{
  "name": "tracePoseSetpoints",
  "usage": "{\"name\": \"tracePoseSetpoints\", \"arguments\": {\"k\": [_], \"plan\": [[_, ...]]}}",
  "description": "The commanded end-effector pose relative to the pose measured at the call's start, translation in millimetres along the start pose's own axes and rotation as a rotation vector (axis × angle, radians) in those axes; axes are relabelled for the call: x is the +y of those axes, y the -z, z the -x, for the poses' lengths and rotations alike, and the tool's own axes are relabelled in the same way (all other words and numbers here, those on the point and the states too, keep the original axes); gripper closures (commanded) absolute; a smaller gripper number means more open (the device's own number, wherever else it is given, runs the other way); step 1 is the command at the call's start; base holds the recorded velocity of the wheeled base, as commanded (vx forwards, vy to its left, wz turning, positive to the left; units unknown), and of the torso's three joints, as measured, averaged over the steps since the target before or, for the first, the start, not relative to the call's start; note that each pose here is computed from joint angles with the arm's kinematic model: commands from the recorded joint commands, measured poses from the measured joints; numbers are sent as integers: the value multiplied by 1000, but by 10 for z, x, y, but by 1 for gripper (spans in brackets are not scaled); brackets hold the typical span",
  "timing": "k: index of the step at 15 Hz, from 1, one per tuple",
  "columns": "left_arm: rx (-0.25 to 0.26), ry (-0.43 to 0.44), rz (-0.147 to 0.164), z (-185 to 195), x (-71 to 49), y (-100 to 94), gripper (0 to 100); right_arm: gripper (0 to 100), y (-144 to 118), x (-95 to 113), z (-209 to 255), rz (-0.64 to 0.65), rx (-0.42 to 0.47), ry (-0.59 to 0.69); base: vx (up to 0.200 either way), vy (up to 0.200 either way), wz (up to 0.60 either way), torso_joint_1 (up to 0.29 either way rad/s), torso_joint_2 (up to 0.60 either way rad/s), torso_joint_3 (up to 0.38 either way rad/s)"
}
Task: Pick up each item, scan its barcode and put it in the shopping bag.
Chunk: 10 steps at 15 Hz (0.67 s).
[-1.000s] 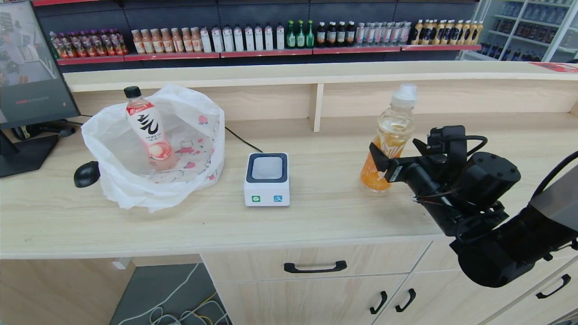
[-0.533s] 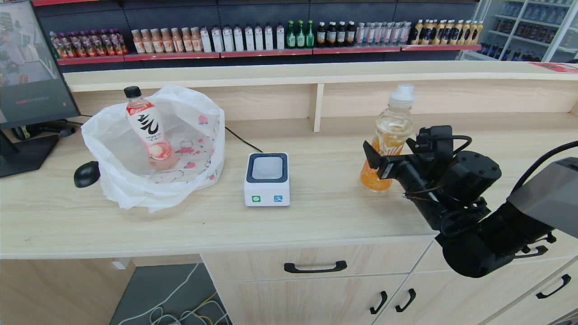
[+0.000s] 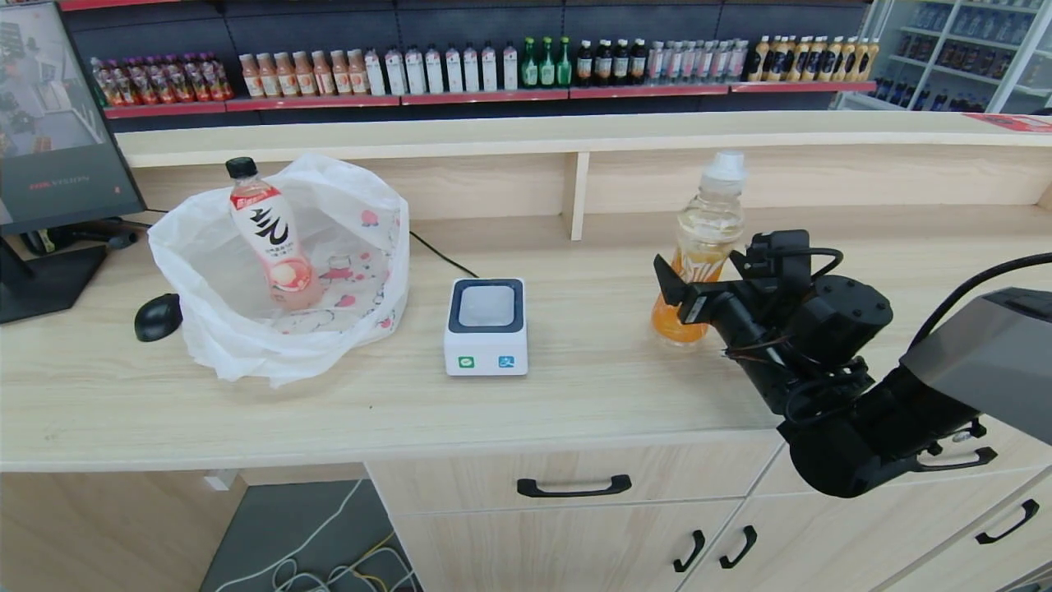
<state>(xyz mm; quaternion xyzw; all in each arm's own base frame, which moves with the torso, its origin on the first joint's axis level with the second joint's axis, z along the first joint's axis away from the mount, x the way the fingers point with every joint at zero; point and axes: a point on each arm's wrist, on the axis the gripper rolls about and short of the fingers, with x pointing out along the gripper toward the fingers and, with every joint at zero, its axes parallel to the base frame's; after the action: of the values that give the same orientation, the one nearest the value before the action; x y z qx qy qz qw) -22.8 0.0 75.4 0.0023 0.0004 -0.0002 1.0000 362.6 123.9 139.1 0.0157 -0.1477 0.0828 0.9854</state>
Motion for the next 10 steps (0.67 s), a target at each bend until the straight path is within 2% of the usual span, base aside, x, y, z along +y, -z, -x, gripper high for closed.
{"name": "tracePoseSetpoints", "arguments": {"k": [1, 2, 3, 10], "plan": [[-1, 0, 0, 0, 0, 0, 0, 0, 55, 6, -19, 1, 8, -1, 0, 0, 0, 0, 0, 0], [-1, 0, 0, 0, 0, 0, 0, 0, 58, 6, -16, 3, 9, -1, 0, 0, 0, 0, 0, 0], [-1, 0, 0, 0, 0, 0, 0, 100, 53, 6, -22, 1, 6, -1, 0, 0, 0, 0, 0, 0], [-1, 1, 0, 0, 0, 0, 0, 100, 16, 5, 14, 0, 8, -2, 0, 0, 0, 0, 0, 0]]}}
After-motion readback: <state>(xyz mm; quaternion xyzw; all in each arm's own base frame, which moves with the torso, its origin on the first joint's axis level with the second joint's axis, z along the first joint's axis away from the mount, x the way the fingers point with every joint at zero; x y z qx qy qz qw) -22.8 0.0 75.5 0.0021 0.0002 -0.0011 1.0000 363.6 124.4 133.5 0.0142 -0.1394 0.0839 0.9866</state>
